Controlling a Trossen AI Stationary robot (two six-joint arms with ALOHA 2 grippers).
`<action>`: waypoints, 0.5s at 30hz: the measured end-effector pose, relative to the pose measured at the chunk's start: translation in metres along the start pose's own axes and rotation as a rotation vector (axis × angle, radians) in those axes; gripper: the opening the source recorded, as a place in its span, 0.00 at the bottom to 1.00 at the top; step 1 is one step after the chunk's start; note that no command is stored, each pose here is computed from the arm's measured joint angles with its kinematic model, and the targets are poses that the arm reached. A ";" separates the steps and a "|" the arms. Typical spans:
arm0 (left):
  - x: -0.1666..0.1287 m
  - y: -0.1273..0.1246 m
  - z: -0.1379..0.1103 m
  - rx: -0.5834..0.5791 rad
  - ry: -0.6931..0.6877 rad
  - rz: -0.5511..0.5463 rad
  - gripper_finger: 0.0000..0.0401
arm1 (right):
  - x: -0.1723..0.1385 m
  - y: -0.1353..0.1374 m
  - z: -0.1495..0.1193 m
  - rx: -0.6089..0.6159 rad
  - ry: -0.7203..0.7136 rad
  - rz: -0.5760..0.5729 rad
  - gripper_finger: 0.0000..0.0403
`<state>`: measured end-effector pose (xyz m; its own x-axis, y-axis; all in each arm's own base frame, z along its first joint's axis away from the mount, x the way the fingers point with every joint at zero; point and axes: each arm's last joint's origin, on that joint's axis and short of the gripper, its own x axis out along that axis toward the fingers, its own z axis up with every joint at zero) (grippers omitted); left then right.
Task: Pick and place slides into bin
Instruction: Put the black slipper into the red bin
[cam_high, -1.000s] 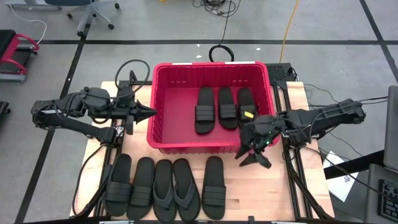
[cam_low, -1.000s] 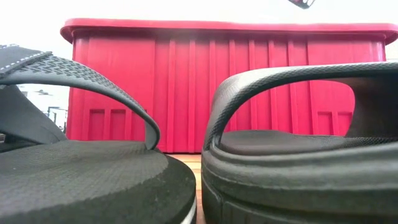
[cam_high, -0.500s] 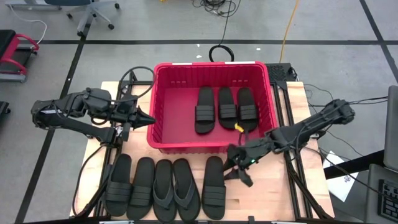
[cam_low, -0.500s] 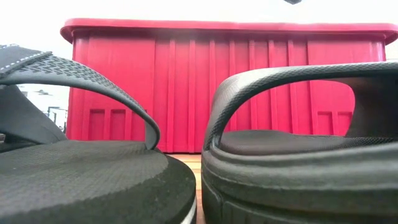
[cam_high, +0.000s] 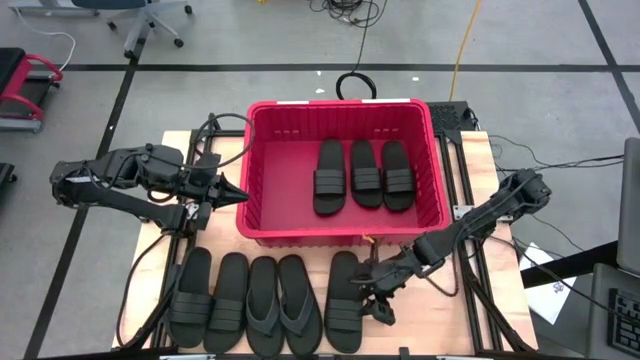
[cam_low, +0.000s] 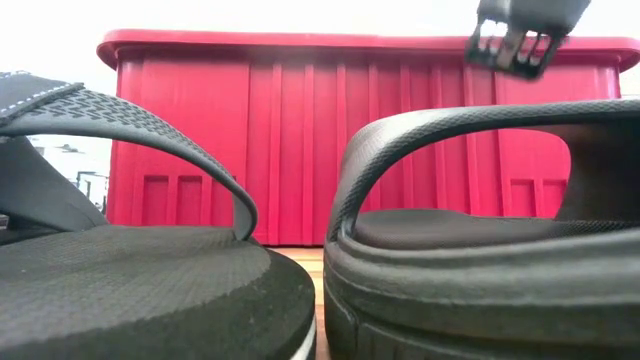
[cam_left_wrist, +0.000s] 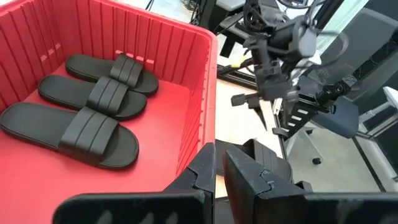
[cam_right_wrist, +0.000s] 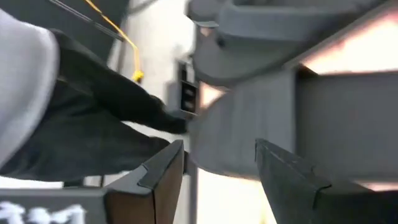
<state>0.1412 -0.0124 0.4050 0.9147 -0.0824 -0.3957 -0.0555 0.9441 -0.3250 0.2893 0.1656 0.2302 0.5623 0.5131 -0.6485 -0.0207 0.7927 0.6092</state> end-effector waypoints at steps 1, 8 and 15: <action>0.000 0.000 0.000 0.000 0.000 0.000 0.06 | 0.003 -0.004 -0.001 0.004 0.017 -0.021 0.48; 0.000 0.000 0.000 -0.001 -0.001 0.000 0.06 | 0.015 -0.026 -0.004 0.030 0.108 -0.130 0.48; 0.000 0.000 0.001 -0.014 -0.007 -0.003 0.06 | 0.028 -0.038 -0.003 0.036 0.195 -0.073 0.48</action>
<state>0.1415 -0.0124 0.4056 0.9175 -0.0827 -0.3890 -0.0588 0.9393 -0.3381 0.3033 0.1510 0.1871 0.3906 0.5116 -0.7653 0.0455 0.8196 0.5711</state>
